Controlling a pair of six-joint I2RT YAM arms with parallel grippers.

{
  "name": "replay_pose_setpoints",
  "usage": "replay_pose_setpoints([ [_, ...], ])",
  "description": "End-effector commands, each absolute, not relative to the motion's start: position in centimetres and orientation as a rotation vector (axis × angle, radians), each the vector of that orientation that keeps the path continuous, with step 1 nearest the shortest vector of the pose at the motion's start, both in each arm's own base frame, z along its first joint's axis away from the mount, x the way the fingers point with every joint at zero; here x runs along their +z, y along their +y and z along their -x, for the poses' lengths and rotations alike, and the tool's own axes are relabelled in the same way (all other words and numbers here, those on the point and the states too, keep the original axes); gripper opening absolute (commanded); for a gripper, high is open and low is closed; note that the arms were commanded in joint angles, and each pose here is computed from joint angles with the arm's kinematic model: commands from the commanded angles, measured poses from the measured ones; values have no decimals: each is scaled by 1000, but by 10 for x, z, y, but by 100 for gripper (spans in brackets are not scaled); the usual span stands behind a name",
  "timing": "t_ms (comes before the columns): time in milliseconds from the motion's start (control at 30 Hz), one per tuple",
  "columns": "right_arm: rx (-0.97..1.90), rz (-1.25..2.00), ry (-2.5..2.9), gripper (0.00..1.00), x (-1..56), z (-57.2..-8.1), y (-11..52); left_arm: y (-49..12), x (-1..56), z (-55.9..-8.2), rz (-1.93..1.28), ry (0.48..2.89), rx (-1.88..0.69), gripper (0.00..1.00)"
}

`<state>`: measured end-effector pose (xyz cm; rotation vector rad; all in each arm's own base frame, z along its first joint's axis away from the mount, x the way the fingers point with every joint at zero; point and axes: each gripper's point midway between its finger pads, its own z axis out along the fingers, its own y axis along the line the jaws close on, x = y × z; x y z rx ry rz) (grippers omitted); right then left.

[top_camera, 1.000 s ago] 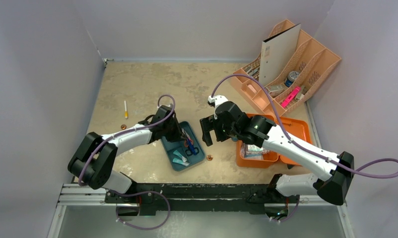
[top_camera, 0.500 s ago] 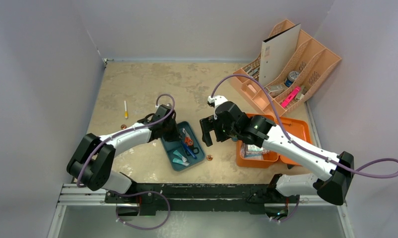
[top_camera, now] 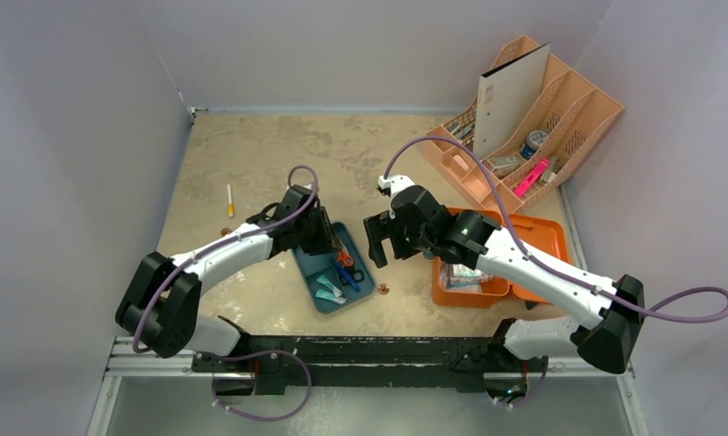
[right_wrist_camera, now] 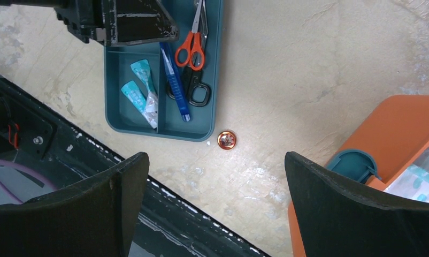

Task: Organize the medicine kit
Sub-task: Adjust the medical item in the medicine box compartment.

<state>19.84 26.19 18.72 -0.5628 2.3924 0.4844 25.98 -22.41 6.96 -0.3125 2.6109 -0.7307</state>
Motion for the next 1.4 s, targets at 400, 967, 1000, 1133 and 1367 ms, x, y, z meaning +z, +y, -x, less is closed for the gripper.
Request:
replay_pose_setpoints([
  [400,475,634,2391,47,157,-214,319,-131,160,-316,305,2419,-837,38],
  [967,194,883,2328,44,92,-213,371,-110,122,-294,304,2508,-1006,38],
  [1000,169,884,2327,44,90,-214,371,-110,122,-294,301,2506,-1012,38],
  [1133,100,899,2341,43,81,-216,370,-113,122,-295,297,2507,-1052,39],
  [1367,52,919,2357,42,69,-216,369,-114,118,-294,318,2513,-1080,39],
])
